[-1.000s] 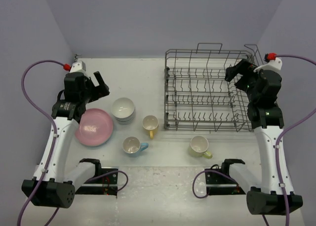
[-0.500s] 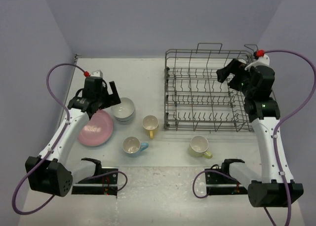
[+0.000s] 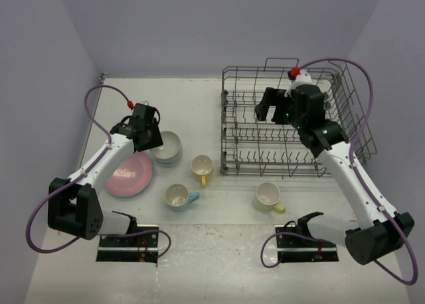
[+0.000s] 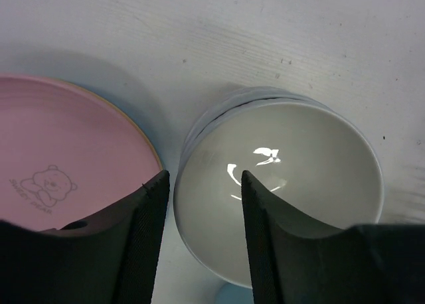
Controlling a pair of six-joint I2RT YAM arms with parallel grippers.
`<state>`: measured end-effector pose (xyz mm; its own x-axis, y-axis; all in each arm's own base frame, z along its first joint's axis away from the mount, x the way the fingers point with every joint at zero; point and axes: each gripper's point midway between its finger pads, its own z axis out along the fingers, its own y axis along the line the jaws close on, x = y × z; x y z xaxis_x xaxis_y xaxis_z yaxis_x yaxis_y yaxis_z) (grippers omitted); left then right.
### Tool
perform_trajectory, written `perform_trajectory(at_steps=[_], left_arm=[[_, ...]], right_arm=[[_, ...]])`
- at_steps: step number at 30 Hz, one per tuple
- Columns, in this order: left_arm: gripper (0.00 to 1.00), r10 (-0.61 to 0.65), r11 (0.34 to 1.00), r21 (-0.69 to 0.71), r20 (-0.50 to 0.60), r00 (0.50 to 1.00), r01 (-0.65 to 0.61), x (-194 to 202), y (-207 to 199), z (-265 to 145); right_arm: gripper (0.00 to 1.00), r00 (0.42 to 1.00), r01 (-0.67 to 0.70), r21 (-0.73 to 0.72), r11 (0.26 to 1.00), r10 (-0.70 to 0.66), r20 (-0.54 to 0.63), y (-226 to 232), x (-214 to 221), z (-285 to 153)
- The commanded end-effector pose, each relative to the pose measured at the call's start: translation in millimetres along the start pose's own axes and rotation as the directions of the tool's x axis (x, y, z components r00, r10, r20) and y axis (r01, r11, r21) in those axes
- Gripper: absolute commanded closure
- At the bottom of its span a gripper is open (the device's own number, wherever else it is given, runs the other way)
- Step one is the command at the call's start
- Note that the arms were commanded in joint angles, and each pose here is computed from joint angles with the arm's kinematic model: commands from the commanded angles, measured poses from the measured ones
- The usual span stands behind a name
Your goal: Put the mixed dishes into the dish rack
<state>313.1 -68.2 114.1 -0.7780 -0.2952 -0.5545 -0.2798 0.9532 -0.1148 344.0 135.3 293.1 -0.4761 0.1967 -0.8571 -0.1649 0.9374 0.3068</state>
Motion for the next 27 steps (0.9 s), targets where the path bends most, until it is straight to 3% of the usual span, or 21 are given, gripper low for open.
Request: perform_trajectory(at_steps=[1,4,10,13,16,17,19,27], left_arm=[[0.52,-0.036,0.999,-0.005,0.06,0.998,0.037,-17.6,-3.5,-3.0],[0.55,-0.035,0.999,-0.024,0.056,0.998,0.036,-14.3,0.4,-0.2],[0.72,-0.031,0.998,-0.05,0.044,0.999,0.034,-10.6,4.3,6.6],[0.75,-0.02,0.998,-0.066,0.036,0.999,0.023,-7.9,6.5,10.2],[0.84,-0.008,0.996,-0.088,0.038,0.999,0.011,-8.0,10.5,11.7],[0.93,-0.009,0.996,-0.093,0.038,0.999,0.012,-7.5,11.6,11.9],[1.0,-0.007,0.995,-0.101,0.051,0.999,0.012,-10.0,13.7,9.6],[1.0,-0.002,0.998,-0.059,0.152,0.988,0.011,-29.1,5.8,-14.9]], right_arm=[[0.01,0.998,0.062,0.011,0.998,-0.062,0.004,14.4,-7.1,4.6],[0.01,0.995,0.099,-0.006,0.995,-0.099,-0.031,29.3,0.5,12.9],[0.01,0.985,0.161,-0.101,0.982,-0.166,-0.048,68.0,6.7,22.2],[0.01,0.983,0.168,-0.121,0.978,-0.176,-0.055,75.0,7.9,21.5],[0.01,0.984,0.162,-0.13,0.978,-0.17,-0.046,76.4,7.6,19.0],[0.01,0.986,0.161,-0.13,0.978,-0.166,-0.032,76.1,4.1,16.3],[0.01,0.986,0.16,-0.13,0.979,-0.165,-0.027,75.4,3.8,13.9],[0.01,0.987,0.156,-0.133,0.979,-0.158,-0.004,72.2,4.1,4.0]])
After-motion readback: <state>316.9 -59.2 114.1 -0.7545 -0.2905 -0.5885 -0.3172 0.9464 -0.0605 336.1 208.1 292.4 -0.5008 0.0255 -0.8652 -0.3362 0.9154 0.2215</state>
